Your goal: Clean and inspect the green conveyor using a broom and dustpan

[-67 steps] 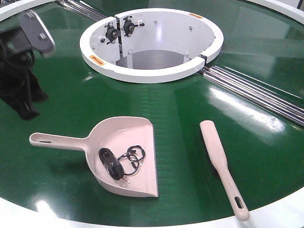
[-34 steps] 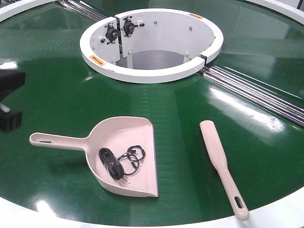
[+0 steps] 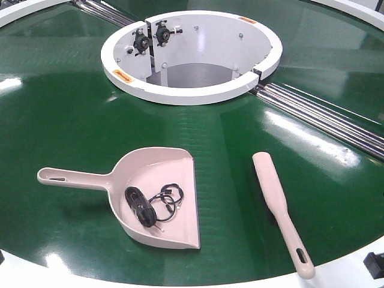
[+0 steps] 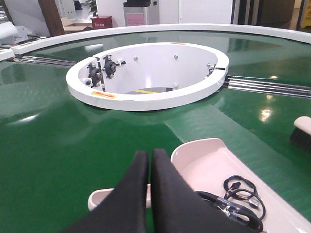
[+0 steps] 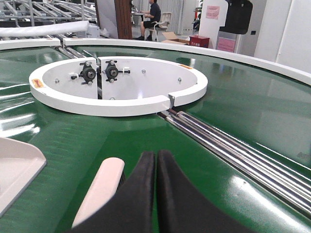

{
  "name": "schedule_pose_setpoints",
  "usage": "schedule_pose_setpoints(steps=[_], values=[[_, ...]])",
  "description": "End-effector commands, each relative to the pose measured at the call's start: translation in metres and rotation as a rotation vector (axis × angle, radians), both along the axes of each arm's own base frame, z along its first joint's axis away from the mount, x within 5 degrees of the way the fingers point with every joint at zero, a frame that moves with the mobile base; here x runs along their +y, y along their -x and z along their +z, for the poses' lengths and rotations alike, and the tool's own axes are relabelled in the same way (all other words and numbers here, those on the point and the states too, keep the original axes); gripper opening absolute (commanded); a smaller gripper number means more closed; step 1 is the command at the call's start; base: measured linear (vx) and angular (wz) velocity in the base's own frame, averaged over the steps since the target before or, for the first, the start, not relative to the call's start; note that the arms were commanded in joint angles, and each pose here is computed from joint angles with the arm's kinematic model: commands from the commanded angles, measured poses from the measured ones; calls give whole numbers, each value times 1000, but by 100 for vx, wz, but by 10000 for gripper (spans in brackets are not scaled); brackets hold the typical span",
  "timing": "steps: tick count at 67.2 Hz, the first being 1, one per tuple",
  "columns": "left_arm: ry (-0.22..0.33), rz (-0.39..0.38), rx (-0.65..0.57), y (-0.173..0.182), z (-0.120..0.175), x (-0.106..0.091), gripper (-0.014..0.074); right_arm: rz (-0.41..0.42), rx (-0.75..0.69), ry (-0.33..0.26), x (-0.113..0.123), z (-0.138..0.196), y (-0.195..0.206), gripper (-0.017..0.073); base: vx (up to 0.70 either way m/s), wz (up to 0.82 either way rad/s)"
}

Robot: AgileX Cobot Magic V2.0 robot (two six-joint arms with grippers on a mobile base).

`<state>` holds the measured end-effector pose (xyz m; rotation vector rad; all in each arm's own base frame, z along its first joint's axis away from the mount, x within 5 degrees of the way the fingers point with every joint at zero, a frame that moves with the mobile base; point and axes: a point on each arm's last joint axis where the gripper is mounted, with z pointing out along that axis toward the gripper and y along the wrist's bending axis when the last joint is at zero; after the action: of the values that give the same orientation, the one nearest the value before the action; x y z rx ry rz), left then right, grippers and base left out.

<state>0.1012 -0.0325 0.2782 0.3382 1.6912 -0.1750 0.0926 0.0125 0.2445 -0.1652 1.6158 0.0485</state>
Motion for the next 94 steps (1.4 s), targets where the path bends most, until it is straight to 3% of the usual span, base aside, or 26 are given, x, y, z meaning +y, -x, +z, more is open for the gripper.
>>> schedule_pose_setpoints(steps=[1, 74, 86, 94], values=[[41, 21, -91, -1, 15, 1, -6, -18, -105, -5, -1, 17, -1, -3, 0, 0], [22, 21, -87, -1, 12, 2, -6, -17, -98, -4, -1, 16, -1, -3, 0, 0], [93, 36, -58, -1, 10, 2, -6, -17, -98, -4, -1, 16, -1, -3, 0, 0], [118, 88, -27, -2, -5, 7, -6, -17, -98, -4, -1, 16, -1, -3, 0, 0]])
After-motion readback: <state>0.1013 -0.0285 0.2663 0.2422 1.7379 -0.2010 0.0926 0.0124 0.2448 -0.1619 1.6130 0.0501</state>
